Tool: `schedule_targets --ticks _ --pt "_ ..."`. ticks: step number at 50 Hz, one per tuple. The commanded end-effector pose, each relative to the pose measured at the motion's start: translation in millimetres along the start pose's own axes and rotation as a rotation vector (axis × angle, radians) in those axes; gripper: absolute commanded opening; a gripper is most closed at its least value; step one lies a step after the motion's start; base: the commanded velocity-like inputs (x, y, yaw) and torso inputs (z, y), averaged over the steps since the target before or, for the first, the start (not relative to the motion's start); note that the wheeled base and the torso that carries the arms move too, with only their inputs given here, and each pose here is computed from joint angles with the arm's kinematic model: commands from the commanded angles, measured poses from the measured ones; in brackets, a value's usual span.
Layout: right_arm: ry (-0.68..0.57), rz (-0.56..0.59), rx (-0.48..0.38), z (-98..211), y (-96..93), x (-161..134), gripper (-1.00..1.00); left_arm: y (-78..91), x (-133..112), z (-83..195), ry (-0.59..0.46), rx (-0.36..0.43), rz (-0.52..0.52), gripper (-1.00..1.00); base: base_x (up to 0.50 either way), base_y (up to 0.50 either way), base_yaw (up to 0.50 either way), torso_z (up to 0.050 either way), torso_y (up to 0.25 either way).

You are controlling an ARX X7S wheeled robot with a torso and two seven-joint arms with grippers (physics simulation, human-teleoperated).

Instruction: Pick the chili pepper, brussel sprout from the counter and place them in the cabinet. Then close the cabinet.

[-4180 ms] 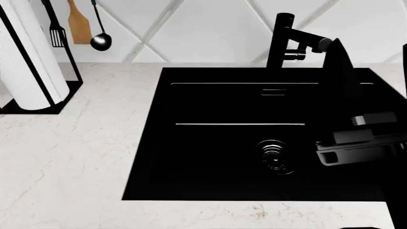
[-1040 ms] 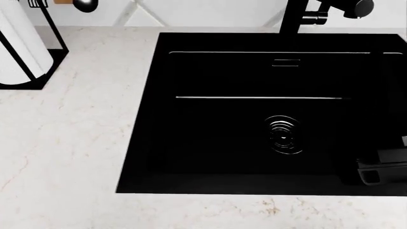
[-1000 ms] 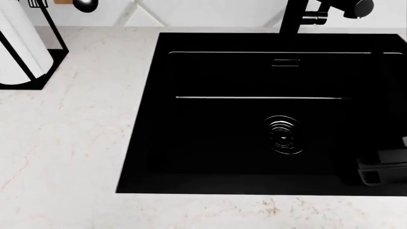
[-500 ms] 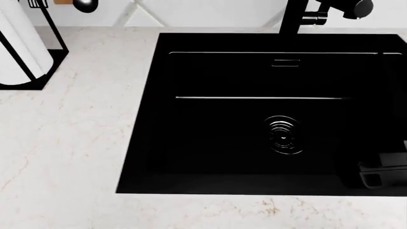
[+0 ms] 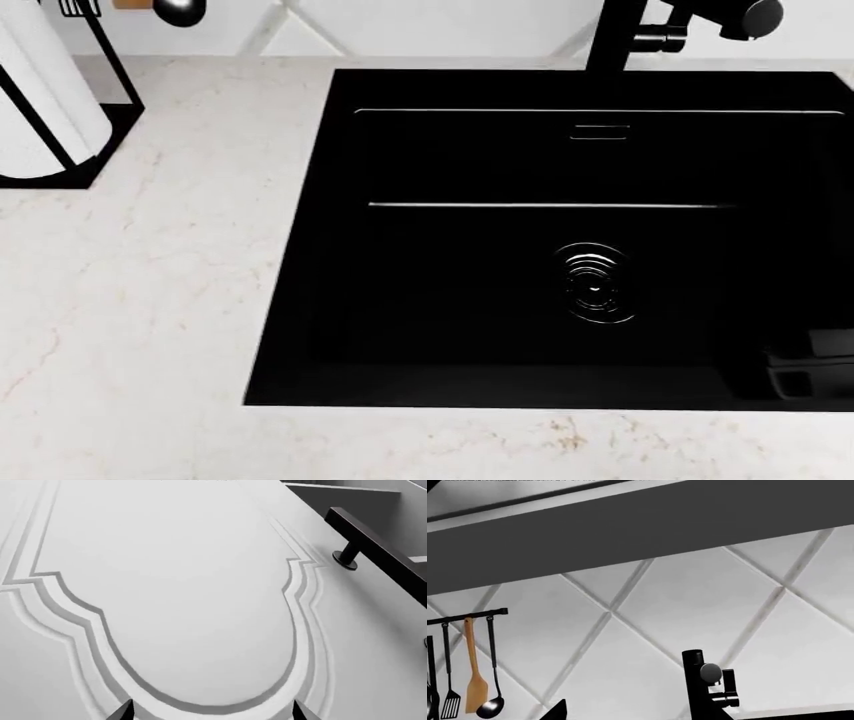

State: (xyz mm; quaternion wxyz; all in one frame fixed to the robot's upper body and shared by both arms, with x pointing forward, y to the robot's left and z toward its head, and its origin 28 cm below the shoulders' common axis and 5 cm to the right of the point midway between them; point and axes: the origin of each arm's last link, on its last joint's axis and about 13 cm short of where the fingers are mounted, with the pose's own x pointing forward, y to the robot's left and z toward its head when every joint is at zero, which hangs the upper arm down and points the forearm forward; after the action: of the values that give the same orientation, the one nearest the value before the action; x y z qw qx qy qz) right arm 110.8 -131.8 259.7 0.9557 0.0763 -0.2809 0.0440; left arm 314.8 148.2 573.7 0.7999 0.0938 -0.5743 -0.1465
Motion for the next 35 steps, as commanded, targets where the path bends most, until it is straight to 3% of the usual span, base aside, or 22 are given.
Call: schedule_targets --ticks 1,8,15,25,35 --pt "-0.010 0.001 0.008 1.0 0.1 -1.7 1.00 -26.1 -37.2 -58.8 0.711 0.034 -0.179 1.00 0.02 -0.01 -0.01 0.000 0.000" --pt "-0.025 0.005 0.015 4.1 0.5 -3.6 1.00 -13.1 -16.9 -24.0 0.574 -0.068 -0.108 1.00 0.01 -0.01 -0.01 0.000 -0.003" --pt "-0.033 0.020 0.023 4.1 3.0 -1.4 1.00 4.5 -41.7 10.0 0.516 -0.105 -0.048 1.00 0.01 0.00 -0.01 0.003 -0.005" --pt "-0.034 0.036 0.031 3.4 5.3 1.2 1.00 7.8 -82.2 50.5 0.403 -0.153 -0.043 1.00 0.00 0.00 0.00 0.000 -0.004" --pt "-0.031 0.044 0.038 2.7 5.7 0.6 1.00 7.9 -125.2 78.3 0.309 -0.135 -0.050 1.00 0.00 0.00 0.00 0.000 0.000"
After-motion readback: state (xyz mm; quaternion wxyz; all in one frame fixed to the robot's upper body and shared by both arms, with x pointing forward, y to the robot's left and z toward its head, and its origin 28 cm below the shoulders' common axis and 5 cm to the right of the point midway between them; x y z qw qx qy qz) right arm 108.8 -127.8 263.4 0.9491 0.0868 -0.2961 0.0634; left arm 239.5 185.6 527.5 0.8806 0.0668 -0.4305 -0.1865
